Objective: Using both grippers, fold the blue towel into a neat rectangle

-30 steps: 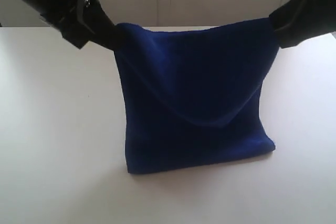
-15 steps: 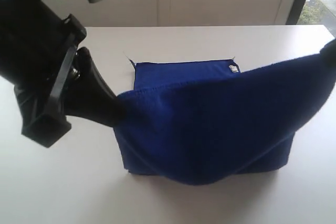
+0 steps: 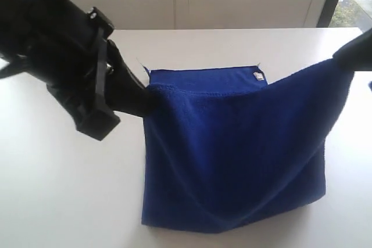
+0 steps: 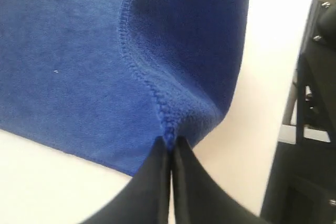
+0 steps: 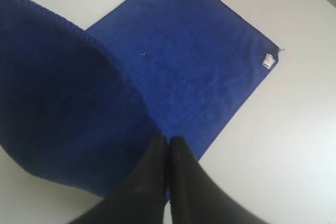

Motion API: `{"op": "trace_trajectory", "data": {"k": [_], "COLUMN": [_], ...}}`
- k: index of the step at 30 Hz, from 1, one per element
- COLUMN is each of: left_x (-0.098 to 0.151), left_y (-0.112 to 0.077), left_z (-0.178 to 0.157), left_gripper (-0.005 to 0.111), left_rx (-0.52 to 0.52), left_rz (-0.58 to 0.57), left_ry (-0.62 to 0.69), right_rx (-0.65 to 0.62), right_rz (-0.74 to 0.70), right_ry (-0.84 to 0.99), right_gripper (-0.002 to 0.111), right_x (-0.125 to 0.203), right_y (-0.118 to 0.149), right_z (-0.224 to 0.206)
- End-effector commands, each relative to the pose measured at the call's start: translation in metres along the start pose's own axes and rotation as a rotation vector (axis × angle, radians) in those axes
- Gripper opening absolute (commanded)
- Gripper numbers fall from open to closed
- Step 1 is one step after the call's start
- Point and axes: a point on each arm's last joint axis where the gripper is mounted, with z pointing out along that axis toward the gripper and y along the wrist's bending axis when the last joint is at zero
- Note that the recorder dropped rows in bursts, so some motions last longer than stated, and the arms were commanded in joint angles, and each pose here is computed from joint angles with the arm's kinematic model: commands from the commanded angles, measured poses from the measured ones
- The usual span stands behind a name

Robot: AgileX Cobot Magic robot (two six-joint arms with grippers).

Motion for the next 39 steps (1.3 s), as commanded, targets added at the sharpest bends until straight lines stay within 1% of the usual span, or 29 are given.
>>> {"op": "trace_trajectory", "data": {"k": [1,3,5,6,7,9,11,15,20,26,29,33,36,39], "left_x": [0.000,-0.002,-0.003,-0.002,-0.001,0.004,0.004,0.006,0.007,-0.010,-0.018,-0.020,-0.025,-0.028], "left_y": [0.025,0.036,0.046,0.058,0.065,0.088,0.100,0.114,0.118,0.114,0.114,0.115,0.116,0.119], "left_z": [0.030,0.040,0.048,0.056,0.060,0.074,0.083,0.104,0.111,0.089,0.084,0.083,0.079,0.076], "left_gripper": [0.000,0.000,0.000,0.000,0.000,0.000,0.000,0.000,0.000,0.000,0.000,0.000,0.000,0.000], "left_rx": [-0.110,-0.174,-0.211,-0.246,-0.261,-0.303,-0.338,-0.369,-0.370,-0.376,-0.387,-0.384,-0.391,-0.406], "left_rz": [0.029,0.036,0.026,0.012,-0.001,-0.045,-0.050,-0.055,-0.058,-0.041,-0.032,-0.029,-0.015,-0.012], "left_ry": [0.053,0.049,0.043,0.044,0.046,0.042,0.021,-0.001,0.003,-0.036,-0.062,-0.056,-0.059,-0.067], "right_rx": [0.038,0.041,0.045,0.059,0.068,0.089,0.094,0.130,0.144,0.161,0.171,0.212,0.256,0.272], "right_rz": [0.015,0.020,0.027,0.019,0.014,0.027,0.035,0.048,0.048,0.034,0.026,0.049,0.038,0.038], "right_ry": [0.014,0.033,0.054,0.082,0.092,0.099,0.111,0.089,0.076,0.032,0.027,0.054,0.071,0.051], "right_gripper": [0.000,0.000,0.000,0.000,0.000,0.000,0.000,0.000,0.000,0.000,0.000,0.000,0.000,0.000], "right_x": [-0.010,-0.012,-0.013,-0.013,-0.013,-0.013,-0.010,-0.008,-0.009,-0.025,-0.028,-0.026,-0.026,-0.028], "right_y": [-0.022,-0.028,-0.036,-0.043,-0.047,-0.058,-0.065,-0.075,-0.079,-0.080,-0.081,-0.084,-0.088,-0.090], "right_z": [0.039,0.054,0.072,0.090,0.099,0.127,0.150,0.183,0.190,0.167,0.162,0.161,0.158,0.158]}}
